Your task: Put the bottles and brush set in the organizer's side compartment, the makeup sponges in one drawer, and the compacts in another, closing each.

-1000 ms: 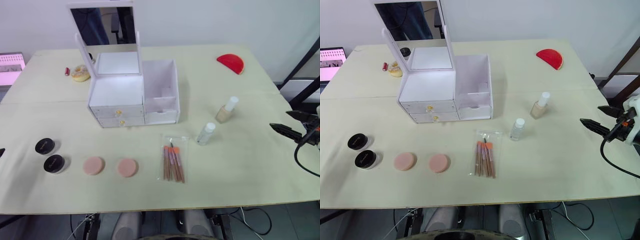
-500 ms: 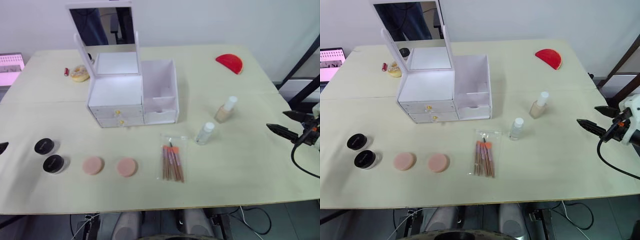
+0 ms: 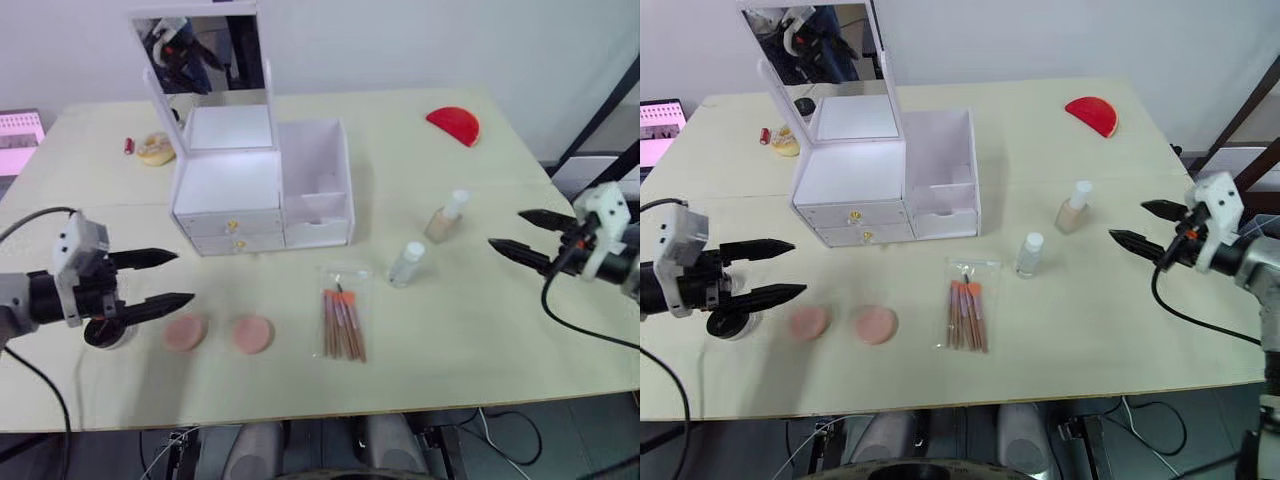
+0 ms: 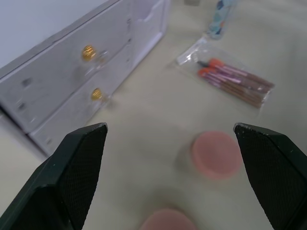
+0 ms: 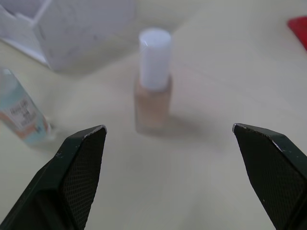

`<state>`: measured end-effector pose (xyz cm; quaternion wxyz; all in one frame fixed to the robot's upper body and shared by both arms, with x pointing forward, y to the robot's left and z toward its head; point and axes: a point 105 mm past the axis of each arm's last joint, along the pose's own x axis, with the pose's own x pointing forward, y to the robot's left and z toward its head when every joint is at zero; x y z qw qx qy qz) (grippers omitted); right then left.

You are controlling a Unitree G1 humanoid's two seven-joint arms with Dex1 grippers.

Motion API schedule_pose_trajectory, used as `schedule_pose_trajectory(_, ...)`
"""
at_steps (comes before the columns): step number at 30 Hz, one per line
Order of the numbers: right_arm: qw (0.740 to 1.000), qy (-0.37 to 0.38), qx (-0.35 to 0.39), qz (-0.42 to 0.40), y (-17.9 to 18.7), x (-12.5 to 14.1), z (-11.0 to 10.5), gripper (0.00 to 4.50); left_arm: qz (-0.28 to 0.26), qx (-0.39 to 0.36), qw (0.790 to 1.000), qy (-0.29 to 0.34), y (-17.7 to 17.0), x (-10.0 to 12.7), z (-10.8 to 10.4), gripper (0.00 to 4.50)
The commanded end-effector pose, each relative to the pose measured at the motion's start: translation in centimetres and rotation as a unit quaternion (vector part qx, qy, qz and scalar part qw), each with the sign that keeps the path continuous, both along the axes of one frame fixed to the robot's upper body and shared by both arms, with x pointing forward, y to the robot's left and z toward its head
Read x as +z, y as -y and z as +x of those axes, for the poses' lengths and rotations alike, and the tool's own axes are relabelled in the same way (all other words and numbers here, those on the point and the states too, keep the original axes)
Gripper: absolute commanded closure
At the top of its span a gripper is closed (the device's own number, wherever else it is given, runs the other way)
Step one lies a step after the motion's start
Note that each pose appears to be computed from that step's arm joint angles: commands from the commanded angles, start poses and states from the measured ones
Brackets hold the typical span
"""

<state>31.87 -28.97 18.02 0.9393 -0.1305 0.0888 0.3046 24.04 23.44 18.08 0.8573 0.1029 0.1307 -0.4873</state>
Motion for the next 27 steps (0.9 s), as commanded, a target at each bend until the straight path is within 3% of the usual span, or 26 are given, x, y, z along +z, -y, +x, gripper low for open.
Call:
schedule_pose_trajectory(1,1.0,0.01,-0.027,-0.01,-0.9,0.9,1.7,0.0,0.001,-0.028,0.999,0.019,1.6,1.4,-0.1,0.07)
schedule_pose_trajectory(10,0.997,0.006,-0.07,0.016,-1.9,0.9,4.6,0.0,-0.008,-0.076,0.996,0.046,4.7,3.8,-0.6,0.07)
schedule_pose_trajectory(18,0.997,0.004,-0.067,0.033,-2.9,0.3,5.2,0.0,-0.024,-0.088,0.994,0.054,6.3,4.8,-1.0,0.07)
schedule_pose_trajectory(27,0.997,0.007,-0.061,0.047,-3.3,0.3,5.6,0.0,-0.029,-0.087,0.995,0.049,6.6,4.5,-1.3,0.07)
